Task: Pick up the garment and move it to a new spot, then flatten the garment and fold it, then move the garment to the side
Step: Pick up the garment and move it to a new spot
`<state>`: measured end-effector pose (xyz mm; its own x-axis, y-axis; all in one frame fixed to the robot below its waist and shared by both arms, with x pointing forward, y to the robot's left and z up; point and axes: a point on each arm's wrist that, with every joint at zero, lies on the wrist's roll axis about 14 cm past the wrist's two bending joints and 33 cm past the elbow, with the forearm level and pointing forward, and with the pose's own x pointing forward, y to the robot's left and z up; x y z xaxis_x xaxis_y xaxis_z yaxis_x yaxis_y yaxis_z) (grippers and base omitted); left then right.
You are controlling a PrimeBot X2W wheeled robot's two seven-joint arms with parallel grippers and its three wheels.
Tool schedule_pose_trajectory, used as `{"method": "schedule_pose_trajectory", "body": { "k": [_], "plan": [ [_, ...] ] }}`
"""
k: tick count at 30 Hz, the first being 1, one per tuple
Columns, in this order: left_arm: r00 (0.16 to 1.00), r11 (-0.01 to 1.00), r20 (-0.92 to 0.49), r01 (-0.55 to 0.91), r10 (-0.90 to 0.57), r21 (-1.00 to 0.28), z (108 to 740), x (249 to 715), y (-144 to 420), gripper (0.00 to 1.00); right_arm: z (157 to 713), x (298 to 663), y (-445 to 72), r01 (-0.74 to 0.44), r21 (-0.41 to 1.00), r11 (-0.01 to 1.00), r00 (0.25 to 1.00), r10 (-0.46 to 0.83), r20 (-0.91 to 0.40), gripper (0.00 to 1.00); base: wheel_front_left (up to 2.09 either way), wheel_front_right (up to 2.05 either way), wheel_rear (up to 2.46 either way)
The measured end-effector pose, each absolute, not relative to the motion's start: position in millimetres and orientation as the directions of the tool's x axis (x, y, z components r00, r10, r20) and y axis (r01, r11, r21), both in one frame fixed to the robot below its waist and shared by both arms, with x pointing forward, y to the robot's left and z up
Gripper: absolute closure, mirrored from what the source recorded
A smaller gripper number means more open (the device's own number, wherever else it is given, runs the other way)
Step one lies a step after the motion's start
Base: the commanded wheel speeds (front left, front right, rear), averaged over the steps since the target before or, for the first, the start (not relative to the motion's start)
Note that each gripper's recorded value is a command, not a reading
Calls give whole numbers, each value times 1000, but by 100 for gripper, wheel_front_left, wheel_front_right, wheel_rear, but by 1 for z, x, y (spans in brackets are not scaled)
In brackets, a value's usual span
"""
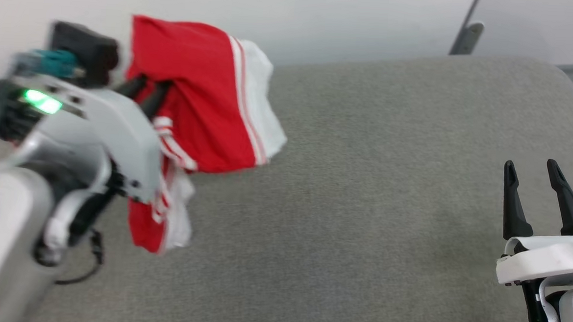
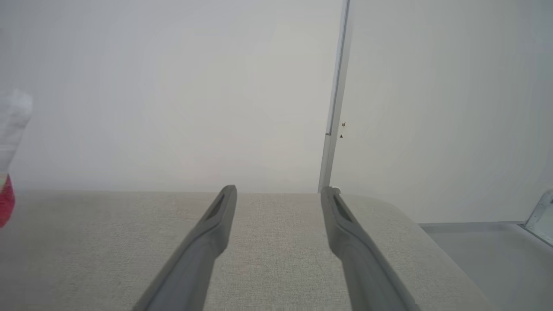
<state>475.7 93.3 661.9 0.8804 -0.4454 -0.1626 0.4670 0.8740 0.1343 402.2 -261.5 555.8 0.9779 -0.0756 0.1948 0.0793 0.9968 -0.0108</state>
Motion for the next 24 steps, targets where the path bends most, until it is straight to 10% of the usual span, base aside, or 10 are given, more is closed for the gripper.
{"method": "schedule_pose_trajectory", "body": {
  "k": [24],
  "plan": [
    [542, 793, -666, 597, -512, -124, 420, 478, 6, 100, 520, 392, -279, 177, 24, 984, 979, -178, 95, 0, 0, 0, 0]
  ]
}}
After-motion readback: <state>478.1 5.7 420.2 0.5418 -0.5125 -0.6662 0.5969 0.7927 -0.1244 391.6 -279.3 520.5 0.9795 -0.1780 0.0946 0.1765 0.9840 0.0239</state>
